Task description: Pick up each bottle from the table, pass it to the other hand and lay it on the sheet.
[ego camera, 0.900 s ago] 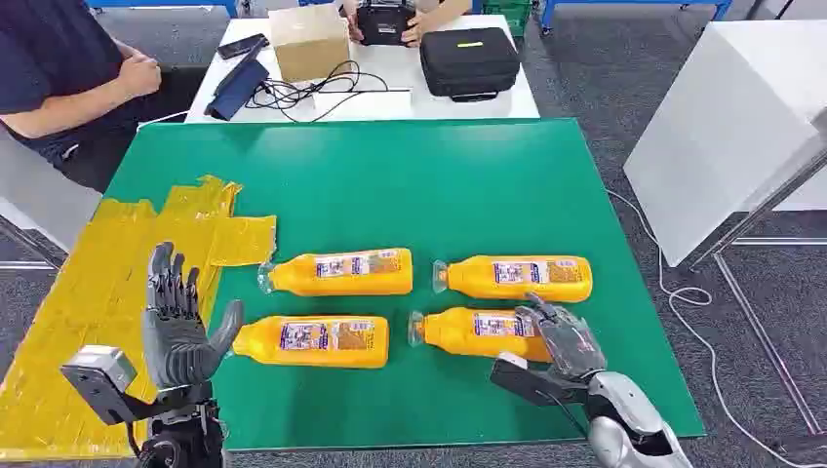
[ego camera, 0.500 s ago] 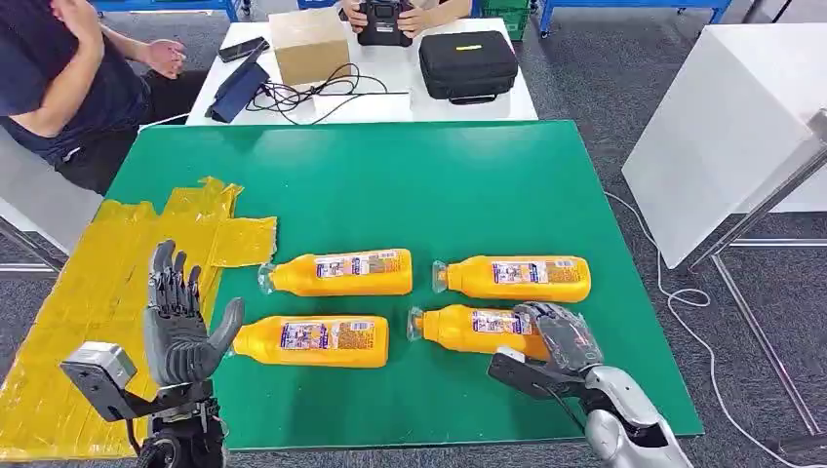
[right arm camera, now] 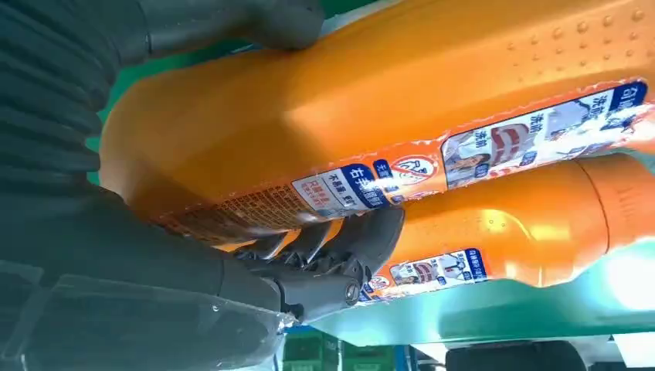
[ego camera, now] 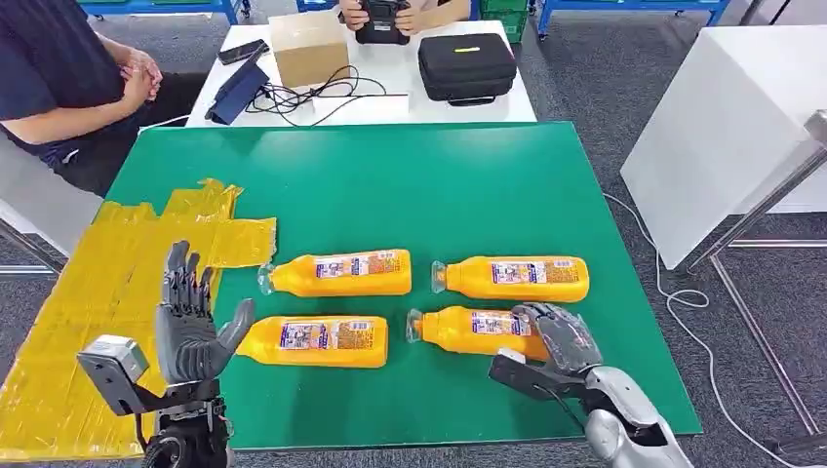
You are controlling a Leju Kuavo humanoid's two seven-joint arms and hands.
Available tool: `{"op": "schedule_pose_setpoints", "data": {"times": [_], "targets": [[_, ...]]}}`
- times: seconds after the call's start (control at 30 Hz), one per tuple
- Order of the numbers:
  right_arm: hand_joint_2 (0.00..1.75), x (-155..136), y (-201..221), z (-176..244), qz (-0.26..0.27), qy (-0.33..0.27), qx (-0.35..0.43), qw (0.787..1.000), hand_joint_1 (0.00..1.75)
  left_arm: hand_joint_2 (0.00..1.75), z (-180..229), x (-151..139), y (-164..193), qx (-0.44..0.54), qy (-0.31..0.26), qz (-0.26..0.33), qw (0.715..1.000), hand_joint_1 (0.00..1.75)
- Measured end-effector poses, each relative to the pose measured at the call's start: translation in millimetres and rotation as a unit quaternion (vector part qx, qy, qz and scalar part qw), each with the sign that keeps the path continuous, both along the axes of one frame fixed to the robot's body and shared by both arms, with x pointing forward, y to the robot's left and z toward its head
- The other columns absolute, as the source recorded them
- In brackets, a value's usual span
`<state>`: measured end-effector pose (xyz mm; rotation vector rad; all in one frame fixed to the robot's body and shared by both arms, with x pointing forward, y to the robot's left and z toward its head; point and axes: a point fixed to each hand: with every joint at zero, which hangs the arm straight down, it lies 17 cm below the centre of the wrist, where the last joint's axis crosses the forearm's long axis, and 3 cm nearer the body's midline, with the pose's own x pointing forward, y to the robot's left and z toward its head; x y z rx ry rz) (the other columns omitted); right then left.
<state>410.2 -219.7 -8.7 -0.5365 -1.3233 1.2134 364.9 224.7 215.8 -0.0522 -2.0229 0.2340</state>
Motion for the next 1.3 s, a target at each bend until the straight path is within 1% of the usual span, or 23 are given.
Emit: {"op": "schedule_pose_setpoints", "data": {"times": [0.33,0.37,0.43,0.5,0.53,0.57,0.67,0.77,0.83,0.9,1.03,1.13,1.3], "targets": [[1.75,-1,1,0,0.001,0.001,0.007,1.000,1.75,1.75,-3,1,-3,0.000,0.004,-0.003,1.000,0.00],[1.75,-1,3,3,0.002,0.000,0.024,1.000,1.75,1.75,-4,1,-4,0.000,0.007,-0.006,1.000,0.00],[1.75,-4,10,19,-0.003,-0.001,0.100,0.995,1.75,1.75,-8,3,-6,-0.003,0.019,-0.015,1.000,0.00],[1.75,-9,15,42,-0.019,0.000,0.201,0.979,1.75,1.75,-13,4,-7,-0.012,0.031,-0.022,0.999,0.00],[1.75,-9,18,58,-0.024,-0.001,0.249,0.968,1.75,1.75,-15,5,-8,-0.019,0.036,-0.026,0.999,0.00],[1.75,-7,20,72,-0.026,-0.007,0.282,0.959,1.75,1.75,-17,6,-9,-0.026,0.041,-0.031,0.998,0.00],[1.75,2,18,126,-0.022,-0.046,0.355,0.933,1.75,1.75,-20,10,-12,-0.066,0.053,-0.057,0.995,0.00],[1.75,10,21,153,-0.014,-0.074,0.383,0.921,1.75,1.75,-22,10,-17,-0.093,0.060,-0.086,0.990,0.00],[1.75,23,35,176,-0.006,-0.099,0.401,0.911,1.75,1.75,-18,8,-20,-0.149,0.057,-0.122,0.980,0.00],[1.75,44,62,201,0.000,-0.116,0.419,0.900,1.75,1.75,-12,10,-18,-0.187,0.055,-0.137,0.971,0.00],[1.75,69,113,237,0.017,-0.119,0.444,0.888,1.75,1.75,4,16,-19,-0.197,0.047,-0.142,0.969,0.00],[1.75,79,140,254,0.030,-0.118,0.448,0.886,1.75,1.75,10,17,-20,-0.197,0.043,-0.144,0.969,0.00],[1.75,96,184,261,0.030,-0.111,0.424,0.898,1.75,1.75,25,26,-32,-0.189,0.038,-0.159,0.968,0.00]]}}
